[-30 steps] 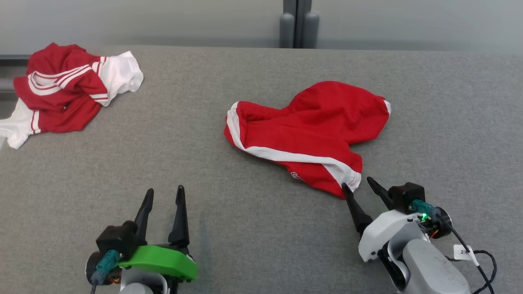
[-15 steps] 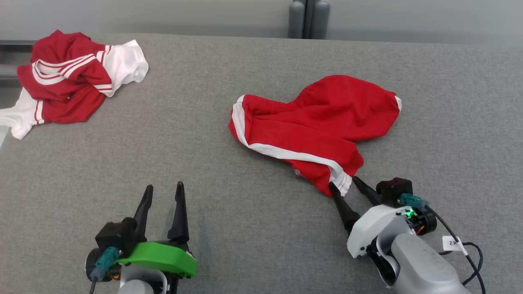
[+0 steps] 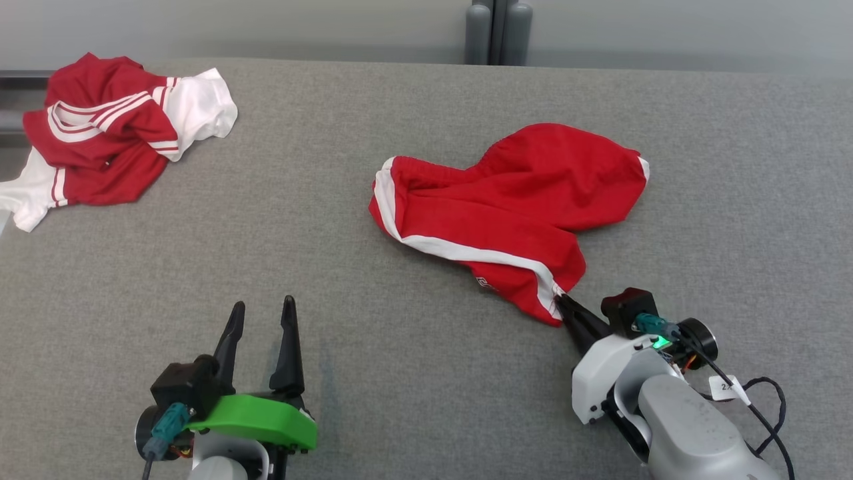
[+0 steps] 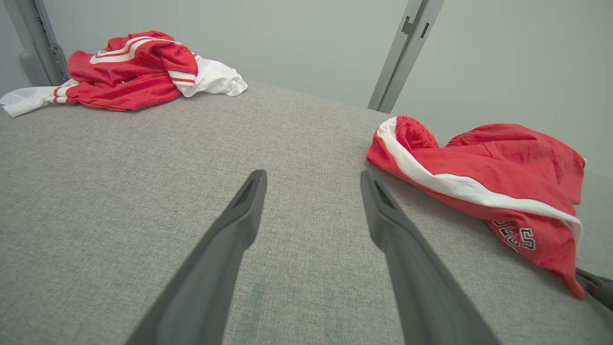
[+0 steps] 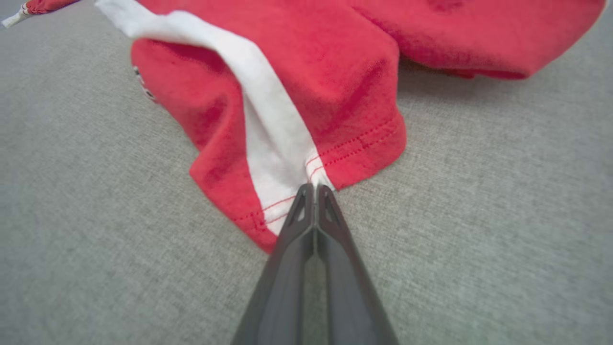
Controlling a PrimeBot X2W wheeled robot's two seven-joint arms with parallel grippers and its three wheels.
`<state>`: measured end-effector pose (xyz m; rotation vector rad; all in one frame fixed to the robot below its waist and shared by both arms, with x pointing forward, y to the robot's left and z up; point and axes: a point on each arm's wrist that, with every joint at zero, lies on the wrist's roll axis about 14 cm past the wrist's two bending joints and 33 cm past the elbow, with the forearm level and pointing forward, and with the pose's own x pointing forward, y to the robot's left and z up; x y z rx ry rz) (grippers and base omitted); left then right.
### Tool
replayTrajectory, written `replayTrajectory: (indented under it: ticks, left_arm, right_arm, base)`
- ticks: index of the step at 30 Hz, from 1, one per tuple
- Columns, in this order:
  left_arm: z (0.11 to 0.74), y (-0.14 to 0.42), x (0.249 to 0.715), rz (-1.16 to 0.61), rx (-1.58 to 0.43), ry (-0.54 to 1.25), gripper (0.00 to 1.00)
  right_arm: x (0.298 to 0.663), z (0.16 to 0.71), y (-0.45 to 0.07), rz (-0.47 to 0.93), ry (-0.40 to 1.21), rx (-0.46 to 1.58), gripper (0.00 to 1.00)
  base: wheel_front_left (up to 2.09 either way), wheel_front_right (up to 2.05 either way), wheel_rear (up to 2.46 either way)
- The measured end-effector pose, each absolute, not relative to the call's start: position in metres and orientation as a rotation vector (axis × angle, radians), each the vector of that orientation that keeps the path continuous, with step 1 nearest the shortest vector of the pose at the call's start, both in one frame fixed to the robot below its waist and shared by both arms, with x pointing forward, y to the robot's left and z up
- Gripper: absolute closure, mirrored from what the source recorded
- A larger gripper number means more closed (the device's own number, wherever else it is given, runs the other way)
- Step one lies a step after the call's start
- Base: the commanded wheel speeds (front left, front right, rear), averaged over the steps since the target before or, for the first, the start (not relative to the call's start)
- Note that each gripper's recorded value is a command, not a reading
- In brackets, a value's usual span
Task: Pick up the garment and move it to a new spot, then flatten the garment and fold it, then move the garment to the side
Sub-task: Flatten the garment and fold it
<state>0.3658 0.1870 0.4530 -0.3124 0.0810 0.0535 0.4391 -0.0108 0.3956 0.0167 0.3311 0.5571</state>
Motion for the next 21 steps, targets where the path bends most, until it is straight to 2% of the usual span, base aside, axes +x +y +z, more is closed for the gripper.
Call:
replayTrajectory:
  ticks: [10, 21]
  left_arm:
    - [0.460, 0.178, 0.368, 0.022, -0.319, 0.061, 0.00]
    - [0.471, 0.138, 0.378, -0.127, -0.318, 0.043, 0.00]
  right_arm:
    - [0.449, 0.433, -0.035, 0.482, 0.182, -0.008, 1.00]
    - [0.424, 0.441, -0.116, 0.273, 0.133, -0.088, 1.00]
  base:
    - [0.00, 0.00, 0.00]
    - [0.00, 0.00, 0.00]
